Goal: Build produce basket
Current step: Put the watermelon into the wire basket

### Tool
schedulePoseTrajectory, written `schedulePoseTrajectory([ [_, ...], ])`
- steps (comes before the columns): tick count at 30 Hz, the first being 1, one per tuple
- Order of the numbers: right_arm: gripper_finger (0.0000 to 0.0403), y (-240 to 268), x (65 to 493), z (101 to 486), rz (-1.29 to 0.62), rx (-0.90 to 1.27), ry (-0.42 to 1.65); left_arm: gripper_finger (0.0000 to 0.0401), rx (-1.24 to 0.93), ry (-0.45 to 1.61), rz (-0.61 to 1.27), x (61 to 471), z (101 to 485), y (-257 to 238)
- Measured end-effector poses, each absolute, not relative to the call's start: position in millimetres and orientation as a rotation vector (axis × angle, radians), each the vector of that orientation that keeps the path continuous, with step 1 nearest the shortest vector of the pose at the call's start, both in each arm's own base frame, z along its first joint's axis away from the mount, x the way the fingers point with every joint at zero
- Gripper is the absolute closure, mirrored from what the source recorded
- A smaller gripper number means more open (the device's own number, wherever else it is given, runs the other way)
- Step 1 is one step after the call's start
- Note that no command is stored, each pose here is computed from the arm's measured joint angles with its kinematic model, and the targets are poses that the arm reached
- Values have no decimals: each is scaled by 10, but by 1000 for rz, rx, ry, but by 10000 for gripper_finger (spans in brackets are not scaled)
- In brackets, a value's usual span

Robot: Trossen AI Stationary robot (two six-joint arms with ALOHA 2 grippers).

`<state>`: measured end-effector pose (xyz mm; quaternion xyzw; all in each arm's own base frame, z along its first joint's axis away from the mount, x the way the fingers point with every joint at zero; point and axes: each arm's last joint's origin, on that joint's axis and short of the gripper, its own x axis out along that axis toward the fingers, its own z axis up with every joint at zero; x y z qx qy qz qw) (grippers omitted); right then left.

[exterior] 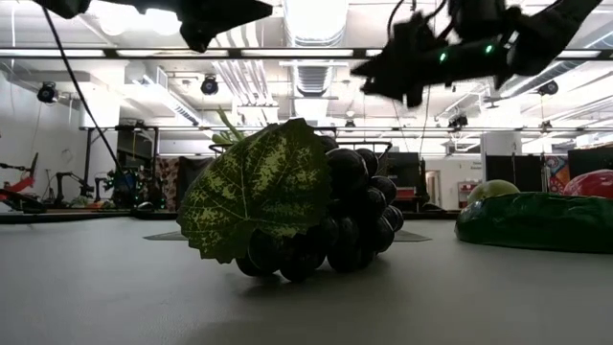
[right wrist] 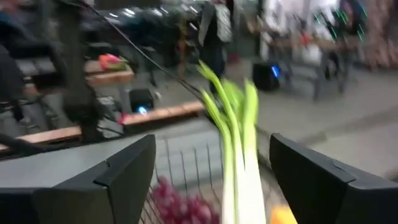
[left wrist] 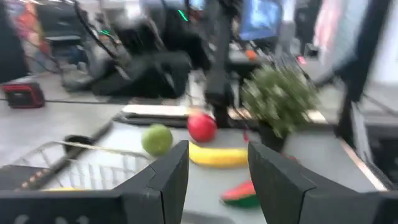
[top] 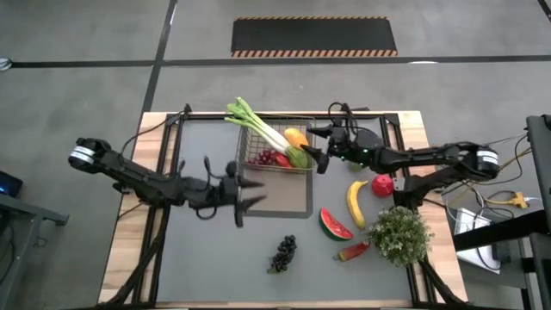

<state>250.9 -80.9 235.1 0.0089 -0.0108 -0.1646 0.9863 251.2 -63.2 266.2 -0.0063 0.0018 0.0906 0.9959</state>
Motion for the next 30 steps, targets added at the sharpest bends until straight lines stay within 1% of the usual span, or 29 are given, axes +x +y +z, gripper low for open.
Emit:
schedulePoseTrajectory([
  [2, 126, -790, 2476, 2418, -309, -52, -40, 253, -11, 23, 160, 2524, 2613, -696],
  [4, 145, -754, 2468, 2454, -279, -62, -60, 253, -54, -7, 155, 2548, 2613, -723],
  [7, 177, -657, 2463, 2503, -182, -86, -83, 253, -77, -24, 154, 2597, 2574, -748],
  [14, 240, -512, 2426, 2522, -122, -96, -35, 253, -73, -21, 170, 2649, 2527, -756],
  [17, 265, -399, 2411, 2548, -35, -57, -36, 253, -77, -21, 179, 2650, 2526, -752],
  [20, 290, -242, 2380, 2604, 120, 0, -8, 253, -70, -21, 178, 2648, 2527, -751],
  [23, 316, -84, 2371, 2704, 215, 78, 120, 253, -26, -21, 179, 2643, 2538, -750],
  [27, 345, 177, 2346, 2790, 309, 121, 404, 253, 23, -18, 181, 2646, 2544, -746],
  [30, 362, 349, 2332, 2841, 330, 168, 581, 253, 30, -18, 183, 2646, 2544, -742],
])
